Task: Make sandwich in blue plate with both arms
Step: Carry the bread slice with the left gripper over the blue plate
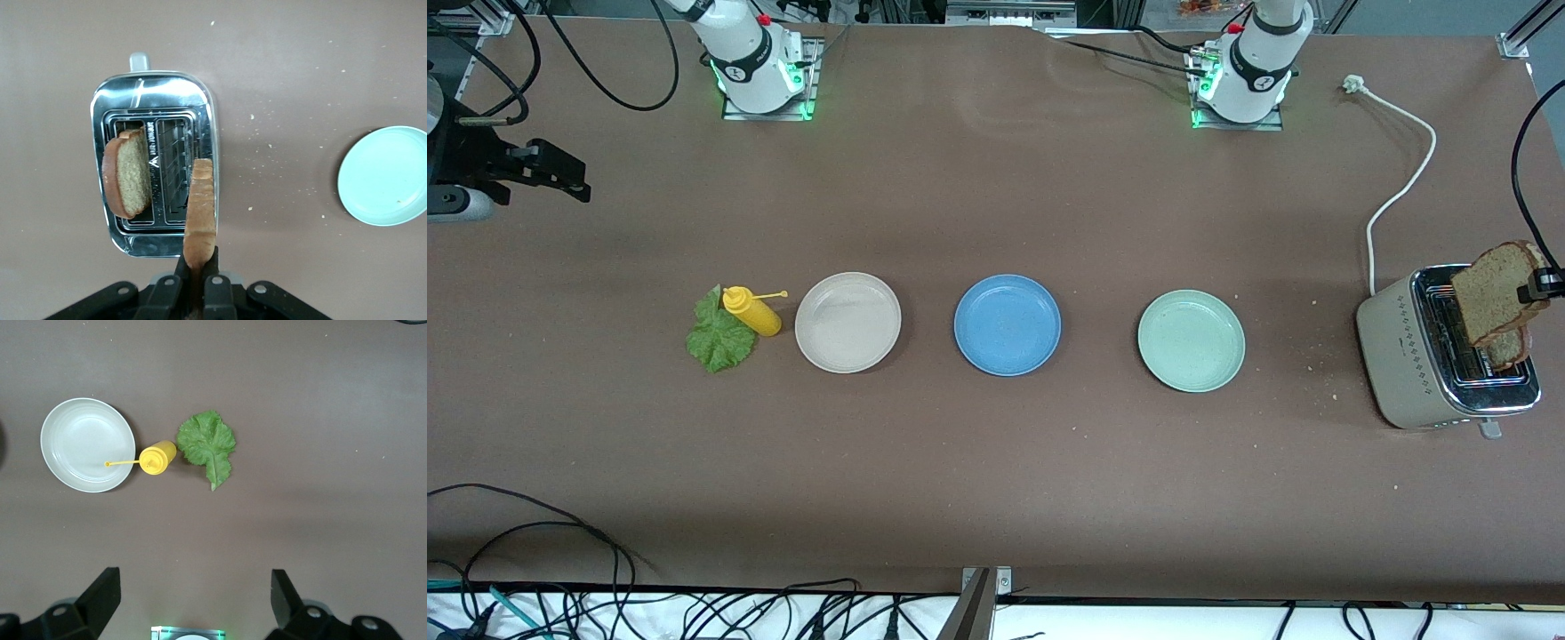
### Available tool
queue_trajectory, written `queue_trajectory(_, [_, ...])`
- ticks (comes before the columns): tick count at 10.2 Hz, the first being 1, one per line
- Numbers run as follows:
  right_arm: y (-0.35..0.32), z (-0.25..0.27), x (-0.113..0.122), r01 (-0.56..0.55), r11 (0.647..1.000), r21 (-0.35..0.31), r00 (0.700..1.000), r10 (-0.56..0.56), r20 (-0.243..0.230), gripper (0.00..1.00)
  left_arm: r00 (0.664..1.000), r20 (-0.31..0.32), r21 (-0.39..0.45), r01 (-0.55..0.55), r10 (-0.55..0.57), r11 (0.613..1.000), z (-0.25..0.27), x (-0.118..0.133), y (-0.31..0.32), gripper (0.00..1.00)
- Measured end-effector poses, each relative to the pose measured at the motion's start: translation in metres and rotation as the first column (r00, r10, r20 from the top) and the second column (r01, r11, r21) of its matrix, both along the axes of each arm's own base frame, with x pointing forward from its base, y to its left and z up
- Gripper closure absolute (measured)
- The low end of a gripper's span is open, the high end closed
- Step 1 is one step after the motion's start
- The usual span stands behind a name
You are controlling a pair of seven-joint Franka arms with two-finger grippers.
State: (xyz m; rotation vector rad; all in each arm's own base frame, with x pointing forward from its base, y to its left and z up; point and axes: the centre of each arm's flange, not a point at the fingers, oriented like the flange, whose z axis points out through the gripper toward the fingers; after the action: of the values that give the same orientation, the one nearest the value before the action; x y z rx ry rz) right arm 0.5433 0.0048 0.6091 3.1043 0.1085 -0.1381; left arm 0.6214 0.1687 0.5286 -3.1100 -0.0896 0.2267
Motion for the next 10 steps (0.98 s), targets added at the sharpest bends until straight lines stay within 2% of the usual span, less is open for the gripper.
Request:
queue_trajectory(3, [0.000,0.000,0.000,0.000,1.000,0.000,1.000,0.000,0.000,0.00,0.998,0.024,0.006,0.053,-0.053,0.999,0.018,0.006,-0.034,0.91])
queue_trajectory(7, [0.000,-0.003,0.003,-0.001,1.000,0.000,1.000,0.001,0.006,0.00,0.986,0.034,0.006,0.166,-0.166,0.986,0.042,0.010,-0.109,0.91])
queue_trajectory(10, [0.001,-0.009,0.007,-0.001,1.000,0.001,1.000,0.001,-0.004,0.00,0.983,0.038,-0.085,0.180,-0.178,0.980,0.034,0.006,-0.161,0.91])
